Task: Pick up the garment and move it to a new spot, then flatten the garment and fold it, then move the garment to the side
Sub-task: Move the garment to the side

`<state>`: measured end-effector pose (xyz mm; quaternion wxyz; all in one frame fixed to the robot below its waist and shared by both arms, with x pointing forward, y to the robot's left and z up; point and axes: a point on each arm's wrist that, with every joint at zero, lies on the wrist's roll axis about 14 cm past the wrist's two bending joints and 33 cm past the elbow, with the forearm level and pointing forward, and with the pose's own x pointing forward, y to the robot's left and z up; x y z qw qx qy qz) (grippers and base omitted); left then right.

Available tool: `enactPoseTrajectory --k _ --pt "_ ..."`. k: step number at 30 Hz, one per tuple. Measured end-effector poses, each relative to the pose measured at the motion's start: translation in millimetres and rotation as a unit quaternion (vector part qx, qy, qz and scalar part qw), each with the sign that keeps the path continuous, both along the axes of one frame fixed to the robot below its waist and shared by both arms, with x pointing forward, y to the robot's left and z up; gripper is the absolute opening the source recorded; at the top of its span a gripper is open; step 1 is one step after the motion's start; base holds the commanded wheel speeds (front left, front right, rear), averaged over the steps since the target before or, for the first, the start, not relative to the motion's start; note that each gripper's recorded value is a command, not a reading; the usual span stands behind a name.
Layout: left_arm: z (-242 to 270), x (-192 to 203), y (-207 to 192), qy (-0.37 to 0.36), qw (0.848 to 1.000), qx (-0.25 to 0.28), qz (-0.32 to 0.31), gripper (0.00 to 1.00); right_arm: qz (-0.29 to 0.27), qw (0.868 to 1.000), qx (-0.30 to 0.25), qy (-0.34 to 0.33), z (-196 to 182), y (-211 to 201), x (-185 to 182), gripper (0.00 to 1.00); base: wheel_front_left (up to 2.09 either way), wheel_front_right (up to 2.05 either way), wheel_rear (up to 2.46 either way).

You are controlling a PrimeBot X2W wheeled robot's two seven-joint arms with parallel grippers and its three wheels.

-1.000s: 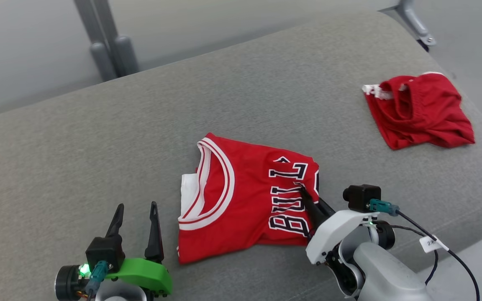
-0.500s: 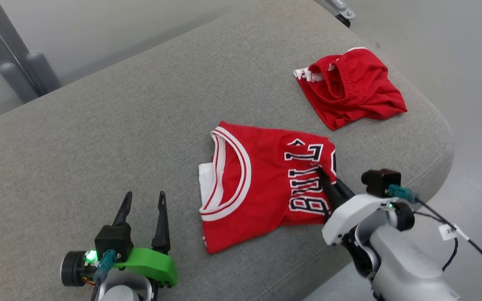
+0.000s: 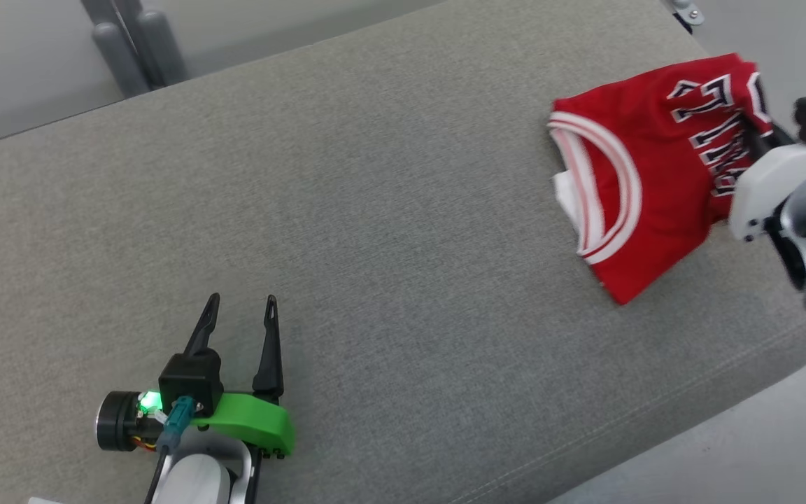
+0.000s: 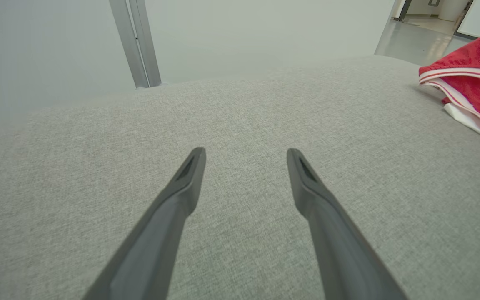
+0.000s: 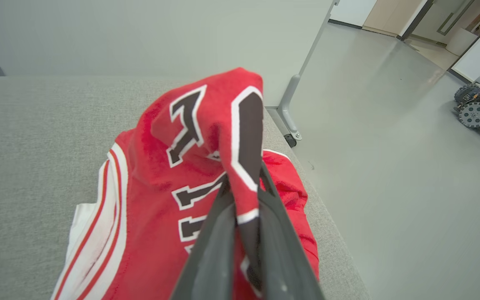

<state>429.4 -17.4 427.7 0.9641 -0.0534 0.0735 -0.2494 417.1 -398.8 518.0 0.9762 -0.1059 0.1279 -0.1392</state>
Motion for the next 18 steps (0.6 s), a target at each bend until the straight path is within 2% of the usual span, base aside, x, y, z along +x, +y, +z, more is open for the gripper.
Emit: enactPoseTrajectory --k 6,7,8,13,16,18 --pt "-4.5 6.8 29.4 0.003 0.999 0.004 0.04 1.0 -0.063 0.997 -0.043 0.033 8.3 -58.9 4.8 0.01 0.0 0.0 0.0" --pt "-5.8 7.4 34.8 0.005 0.999 0.005 0.047 1.0 -0.069 0.996 -0.044 0.03 10.0 -63.7 7.9 0.93 0.0 0.0 0.0" --pt "-6.9 8.1 40.2 0.006 0.998 0.007 0.055 1.0 -0.076 0.996 -0.045 0.025 12.4 -68.6 10.9 1.0 0.0 0.0 0.0" --pt "-16.0 8.8 63.3 0.017 0.996 0.014 0.086 1.0 -0.081 0.996 -0.035 -0.005 13.4 -67.5 34.5 1.0 0.0 0.0 0.0" --pt "-20.4 10.2 78.0 0.021 0.994 0.019 0.108 1.0 -0.057 0.998 -0.028 -0.025 12.6 -46.5 59.2 1.0 0.0 0.0 0.0" --pt "-21.5 11.3 86.9 0.023 0.992 0.022 0.121 1.0 -0.026 0.997 -0.025 -0.073 29.3 -21.0 83.7 1.0 0.0 0.0 0.0"
